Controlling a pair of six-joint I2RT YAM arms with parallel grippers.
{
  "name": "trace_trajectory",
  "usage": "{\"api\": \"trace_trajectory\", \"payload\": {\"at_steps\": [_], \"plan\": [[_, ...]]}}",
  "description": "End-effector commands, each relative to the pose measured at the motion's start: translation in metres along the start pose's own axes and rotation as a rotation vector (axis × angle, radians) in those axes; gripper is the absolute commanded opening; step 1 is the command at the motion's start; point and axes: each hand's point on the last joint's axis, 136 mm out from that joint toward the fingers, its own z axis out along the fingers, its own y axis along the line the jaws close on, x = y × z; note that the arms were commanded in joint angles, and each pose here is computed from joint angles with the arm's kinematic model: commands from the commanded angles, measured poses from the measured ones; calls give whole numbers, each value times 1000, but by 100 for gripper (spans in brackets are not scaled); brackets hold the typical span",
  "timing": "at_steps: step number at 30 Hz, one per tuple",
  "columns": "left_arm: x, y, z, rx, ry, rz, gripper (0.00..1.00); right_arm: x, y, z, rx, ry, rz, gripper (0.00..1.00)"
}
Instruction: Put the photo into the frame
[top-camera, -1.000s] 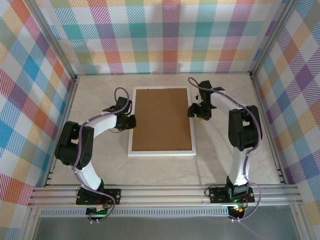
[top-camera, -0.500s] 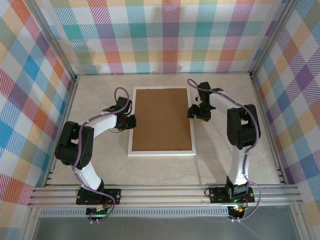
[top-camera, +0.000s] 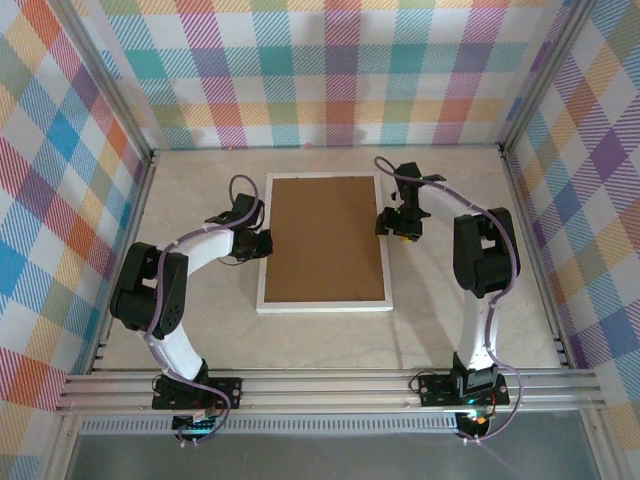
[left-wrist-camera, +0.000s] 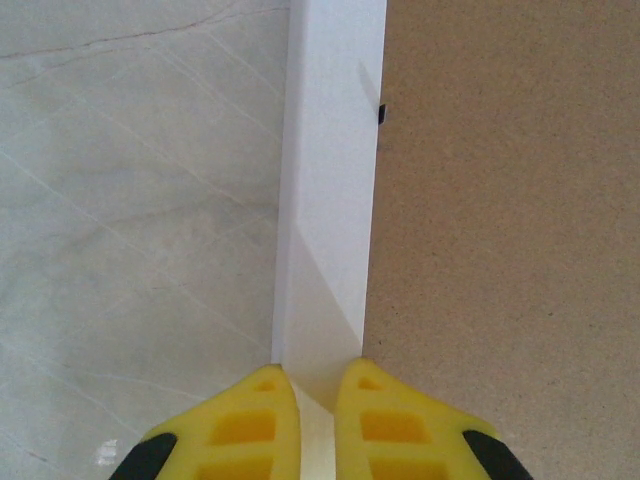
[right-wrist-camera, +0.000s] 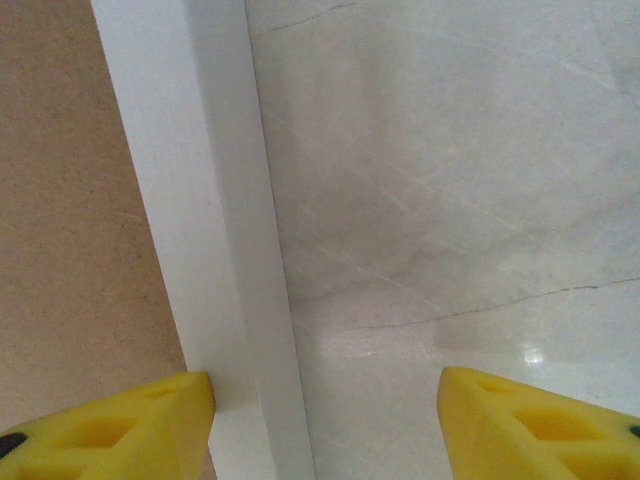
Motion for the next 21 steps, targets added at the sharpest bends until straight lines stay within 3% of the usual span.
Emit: {"api": "trace_trajectory", "payload": {"at_steps": [1, 21], "plan": [[23, -7, 3, 14, 87, 16, 0, 12, 4, 21, -10, 55, 11, 62], [23, -13, 3, 36, 89, 14, 0, 70, 38, 75, 38, 255, -26, 62]]}}
